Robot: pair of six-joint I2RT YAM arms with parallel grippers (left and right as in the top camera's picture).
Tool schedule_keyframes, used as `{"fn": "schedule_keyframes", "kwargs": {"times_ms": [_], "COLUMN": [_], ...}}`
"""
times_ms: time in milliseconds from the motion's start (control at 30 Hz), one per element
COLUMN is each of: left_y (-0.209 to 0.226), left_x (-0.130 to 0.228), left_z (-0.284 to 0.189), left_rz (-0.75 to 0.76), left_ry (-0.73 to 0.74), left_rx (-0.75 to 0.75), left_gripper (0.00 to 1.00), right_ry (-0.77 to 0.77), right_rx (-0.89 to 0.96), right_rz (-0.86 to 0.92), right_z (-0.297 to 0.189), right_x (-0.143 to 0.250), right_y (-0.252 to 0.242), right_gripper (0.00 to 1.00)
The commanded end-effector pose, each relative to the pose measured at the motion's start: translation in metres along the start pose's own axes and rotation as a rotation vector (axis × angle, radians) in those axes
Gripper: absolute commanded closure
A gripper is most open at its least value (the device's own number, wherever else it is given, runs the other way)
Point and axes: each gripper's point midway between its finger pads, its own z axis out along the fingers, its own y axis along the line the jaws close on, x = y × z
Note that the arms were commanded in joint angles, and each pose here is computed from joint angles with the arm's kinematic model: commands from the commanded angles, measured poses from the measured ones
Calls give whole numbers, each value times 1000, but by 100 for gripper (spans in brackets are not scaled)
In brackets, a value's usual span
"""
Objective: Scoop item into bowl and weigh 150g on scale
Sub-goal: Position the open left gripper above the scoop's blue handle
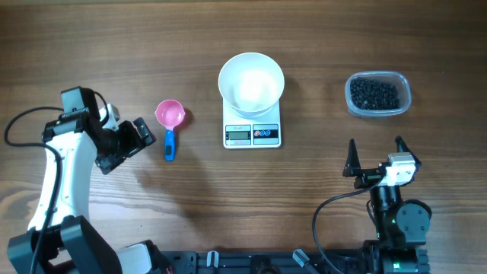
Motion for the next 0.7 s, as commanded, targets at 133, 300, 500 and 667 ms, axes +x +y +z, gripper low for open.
{"fn": "schedule_keyframes", "kwargs": {"times_ms": [133,300,500,667], "left_y": [-11,-11,-11,-11], "left_x": [6,5,5,4], "left_z": [8,8,8,8], "left_rz": [85,85,85,87], "left_ry": [19,18,18,12], "left_rx": [4,4,4,5], "left_gripper": [0,0,0,0], "right_ry": [-1,-1,0,0], "right_rx": [11,11,11,11], "right_rz": [-3,-3,-3,-2], "right_z": [0,0,0,0], "right_x": [0,0,0,0], "right_y": [-2,-2,-2,-2], "right_gripper": [0,0,0,0]}}
